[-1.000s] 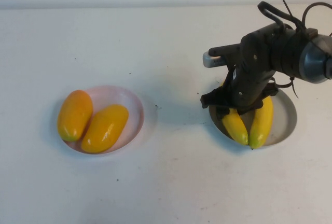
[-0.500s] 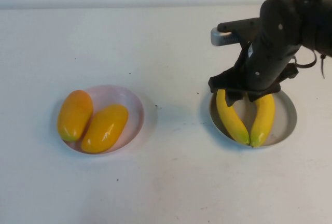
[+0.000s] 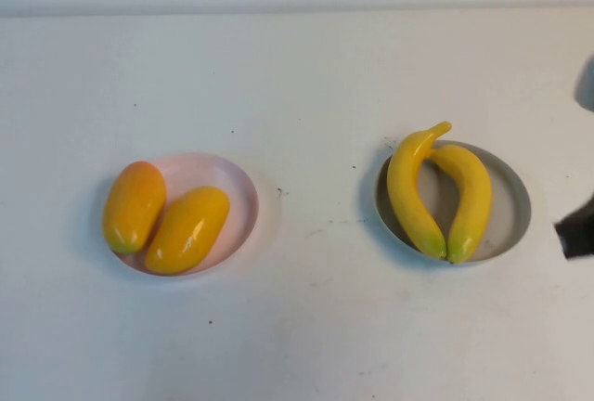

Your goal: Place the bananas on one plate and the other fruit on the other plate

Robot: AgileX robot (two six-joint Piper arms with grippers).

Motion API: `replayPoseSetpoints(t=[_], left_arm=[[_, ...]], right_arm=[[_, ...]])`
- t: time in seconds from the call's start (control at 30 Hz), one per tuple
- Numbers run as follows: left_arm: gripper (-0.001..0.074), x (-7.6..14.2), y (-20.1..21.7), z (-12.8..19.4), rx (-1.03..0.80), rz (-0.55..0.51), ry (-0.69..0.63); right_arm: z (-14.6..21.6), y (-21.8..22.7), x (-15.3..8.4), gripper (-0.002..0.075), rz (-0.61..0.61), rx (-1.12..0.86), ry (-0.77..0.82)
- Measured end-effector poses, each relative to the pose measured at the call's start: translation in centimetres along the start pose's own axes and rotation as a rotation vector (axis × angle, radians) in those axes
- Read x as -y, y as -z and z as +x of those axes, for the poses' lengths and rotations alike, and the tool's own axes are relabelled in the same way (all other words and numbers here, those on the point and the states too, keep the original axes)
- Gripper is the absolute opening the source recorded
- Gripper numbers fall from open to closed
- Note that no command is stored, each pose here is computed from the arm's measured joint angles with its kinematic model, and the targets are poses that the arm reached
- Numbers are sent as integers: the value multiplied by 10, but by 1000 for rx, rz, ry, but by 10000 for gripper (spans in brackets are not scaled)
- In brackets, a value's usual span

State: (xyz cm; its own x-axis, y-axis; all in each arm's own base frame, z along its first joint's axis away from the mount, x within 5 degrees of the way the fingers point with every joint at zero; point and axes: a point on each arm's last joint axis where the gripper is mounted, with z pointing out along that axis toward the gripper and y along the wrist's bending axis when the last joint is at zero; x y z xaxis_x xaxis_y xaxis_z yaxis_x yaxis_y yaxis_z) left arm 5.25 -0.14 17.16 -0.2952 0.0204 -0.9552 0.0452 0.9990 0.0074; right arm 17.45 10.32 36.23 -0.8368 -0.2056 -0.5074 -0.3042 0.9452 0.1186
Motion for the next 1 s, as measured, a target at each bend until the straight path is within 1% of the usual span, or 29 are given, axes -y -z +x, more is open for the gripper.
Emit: replayPoseSetpoints(t=[0.13, 0.23, 0.3, 0.43, 0.53, 0.63, 0.9, 1.0], left_arm=[[-2, 0, 0, 0, 0, 0, 0], [-2, 0, 0, 0, 0, 0, 0], [-2, 0, 0, 0, 0, 0, 0], [-2, 0, 0, 0, 0, 0, 0], [-2, 0, 0, 0, 0, 0, 0], [-2, 0, 0, 0, 0, 0, 0], [-2, 0, 0, 0, 0, 0, 0], [-2, 0, 0, 0, 0, 0, 0]], right_arm=[[53, 21, 9, -14, -88, 114, 47], [88, 22, 17, -15, -105, 139, 62], [110, 20, 22, -15, -120, 142, 60], [142, 27, 26, -15, -190, 221, 44], [155, 27, 28, -15, -215, 279, 40], [161, 20, 30, -15, -216, 308, 37], [168, -1, 34, -15, -190, 296, 17], [163, 4, 37, -15, -149, 409, -10]])
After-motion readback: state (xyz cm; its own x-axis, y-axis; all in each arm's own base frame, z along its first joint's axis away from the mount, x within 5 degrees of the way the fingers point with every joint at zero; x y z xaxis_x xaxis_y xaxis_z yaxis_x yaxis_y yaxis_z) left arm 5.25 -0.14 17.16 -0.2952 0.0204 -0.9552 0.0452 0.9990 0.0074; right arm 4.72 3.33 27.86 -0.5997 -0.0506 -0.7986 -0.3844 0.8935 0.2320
